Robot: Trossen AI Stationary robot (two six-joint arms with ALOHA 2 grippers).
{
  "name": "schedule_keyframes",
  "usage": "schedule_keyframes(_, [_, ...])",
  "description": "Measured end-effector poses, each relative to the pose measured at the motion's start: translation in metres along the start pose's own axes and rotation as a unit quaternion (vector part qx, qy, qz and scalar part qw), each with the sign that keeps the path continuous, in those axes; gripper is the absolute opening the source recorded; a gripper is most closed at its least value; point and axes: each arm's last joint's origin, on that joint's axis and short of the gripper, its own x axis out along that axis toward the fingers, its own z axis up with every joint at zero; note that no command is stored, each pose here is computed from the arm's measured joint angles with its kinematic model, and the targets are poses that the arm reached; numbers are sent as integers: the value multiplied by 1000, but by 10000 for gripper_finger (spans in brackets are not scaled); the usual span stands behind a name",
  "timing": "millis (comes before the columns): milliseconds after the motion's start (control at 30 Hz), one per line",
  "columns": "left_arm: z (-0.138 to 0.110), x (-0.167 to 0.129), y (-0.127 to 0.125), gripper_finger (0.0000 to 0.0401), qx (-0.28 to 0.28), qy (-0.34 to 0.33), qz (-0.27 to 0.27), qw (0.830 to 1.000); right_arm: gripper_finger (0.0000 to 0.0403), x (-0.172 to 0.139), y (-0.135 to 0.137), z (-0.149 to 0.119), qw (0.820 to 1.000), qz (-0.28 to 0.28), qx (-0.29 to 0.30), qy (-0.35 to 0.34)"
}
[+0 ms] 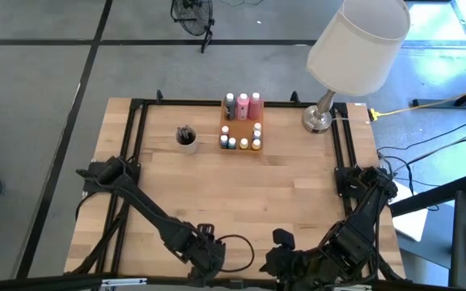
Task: Pick & Place Paint Supplies
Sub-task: Put the pink paint bottle into the orange bin
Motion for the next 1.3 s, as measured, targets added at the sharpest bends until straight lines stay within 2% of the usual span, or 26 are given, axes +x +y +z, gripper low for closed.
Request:
schedule_keyframes(500, [0, 5, -2, 281, -10, -16, 20, 1000, 181, 0, -1, -1, 1000, -2, -6, 7])
schedule_keyframes(1300, [-3, 12, -6, 281, -5, -12, 23, 1000, 181, 0, -1, -1, 1000, -3, -10, 9])
